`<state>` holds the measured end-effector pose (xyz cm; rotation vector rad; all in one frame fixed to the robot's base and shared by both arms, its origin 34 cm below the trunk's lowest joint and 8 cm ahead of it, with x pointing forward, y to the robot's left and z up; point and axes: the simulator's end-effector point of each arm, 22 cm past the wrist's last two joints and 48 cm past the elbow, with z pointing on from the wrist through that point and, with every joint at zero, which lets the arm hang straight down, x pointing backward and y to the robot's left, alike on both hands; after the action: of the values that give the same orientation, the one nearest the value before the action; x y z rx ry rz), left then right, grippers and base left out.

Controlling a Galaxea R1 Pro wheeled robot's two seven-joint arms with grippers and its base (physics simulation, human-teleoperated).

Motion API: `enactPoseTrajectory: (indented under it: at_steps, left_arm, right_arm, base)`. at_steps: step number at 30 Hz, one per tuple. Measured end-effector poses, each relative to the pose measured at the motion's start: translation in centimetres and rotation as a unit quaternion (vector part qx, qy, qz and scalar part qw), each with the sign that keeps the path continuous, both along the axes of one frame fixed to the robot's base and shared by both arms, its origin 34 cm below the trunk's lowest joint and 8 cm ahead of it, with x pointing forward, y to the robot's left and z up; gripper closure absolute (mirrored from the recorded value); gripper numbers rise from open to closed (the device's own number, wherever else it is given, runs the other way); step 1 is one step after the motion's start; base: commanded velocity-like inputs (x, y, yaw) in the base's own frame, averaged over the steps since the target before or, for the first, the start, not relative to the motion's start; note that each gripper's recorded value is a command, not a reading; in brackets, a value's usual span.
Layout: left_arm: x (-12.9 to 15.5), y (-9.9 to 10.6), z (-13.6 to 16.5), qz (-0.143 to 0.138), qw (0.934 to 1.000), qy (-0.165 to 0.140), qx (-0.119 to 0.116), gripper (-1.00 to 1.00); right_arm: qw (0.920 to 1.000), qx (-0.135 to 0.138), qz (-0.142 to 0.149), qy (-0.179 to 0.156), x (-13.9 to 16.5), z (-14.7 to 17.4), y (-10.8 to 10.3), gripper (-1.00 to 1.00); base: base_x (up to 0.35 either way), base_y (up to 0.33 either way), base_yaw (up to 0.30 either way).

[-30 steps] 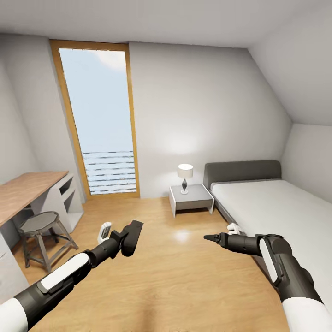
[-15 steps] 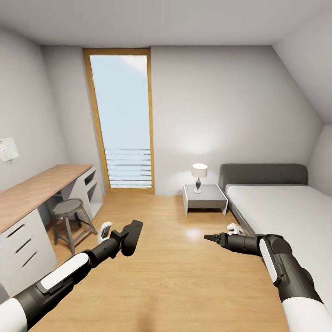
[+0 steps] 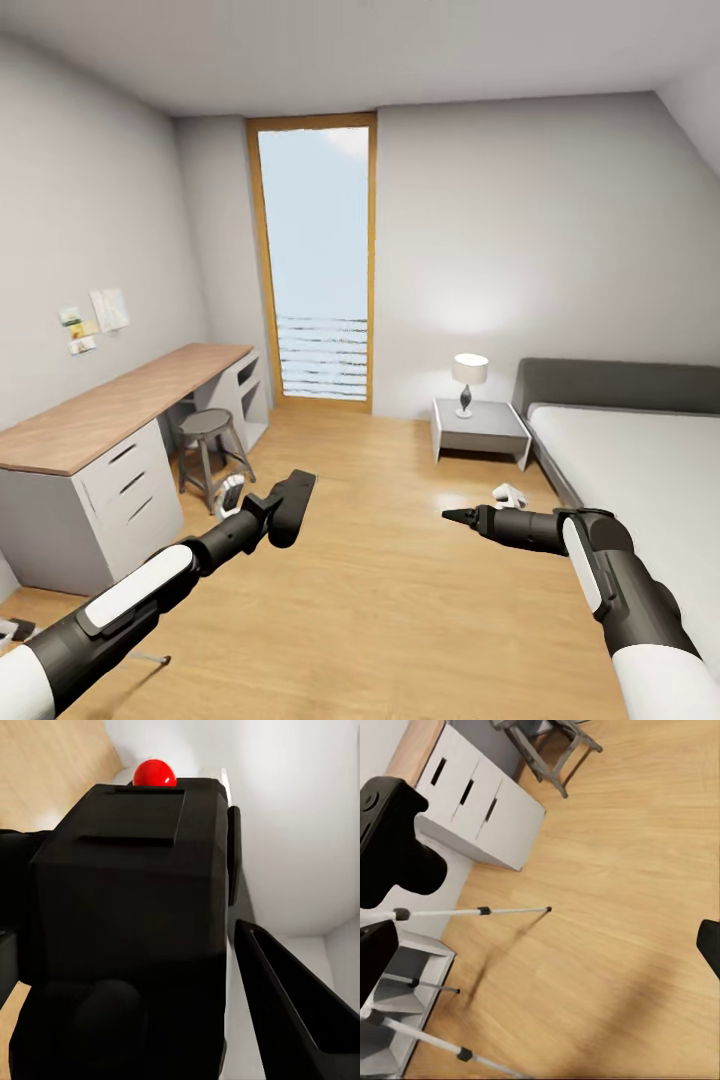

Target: Attach the digital camera to the camera tripod in the bedroom.

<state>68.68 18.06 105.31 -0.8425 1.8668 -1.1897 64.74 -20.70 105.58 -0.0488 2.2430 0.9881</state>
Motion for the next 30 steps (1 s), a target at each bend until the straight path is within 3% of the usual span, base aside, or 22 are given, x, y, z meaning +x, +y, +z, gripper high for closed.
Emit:
enactPoseTrajectory:
  at_steps: [9,19,30]
  left_arm:
    - [-0.1,0.0,0.1,-0.003,1.0000,-0.001,0.001,1.00]
    - [0.0,0.8,0.1,-0.001,1.0000,-0.004,0.005,1.00]
    - [0.1,1.3,0.2,0.002,0.9999,-0.009,0.010,1.00]
  right_arm:
    - [1.0000,0.000,-0.001,0.001,0.0,-0.1,0.0,-1.00]
    - [1.0000,0.000,-0.001,0.003,-0.1,-0.2,-0.1,-1.00]
    - [1.0000,0.003,0.000,-0.001,0.0,-0.2,0.3,-1.00]
  base:
    - [-0.345,-0.001,0.246]
    - [-0.304,0.054,0.032]
    - [-0.028,0.179,0.001]
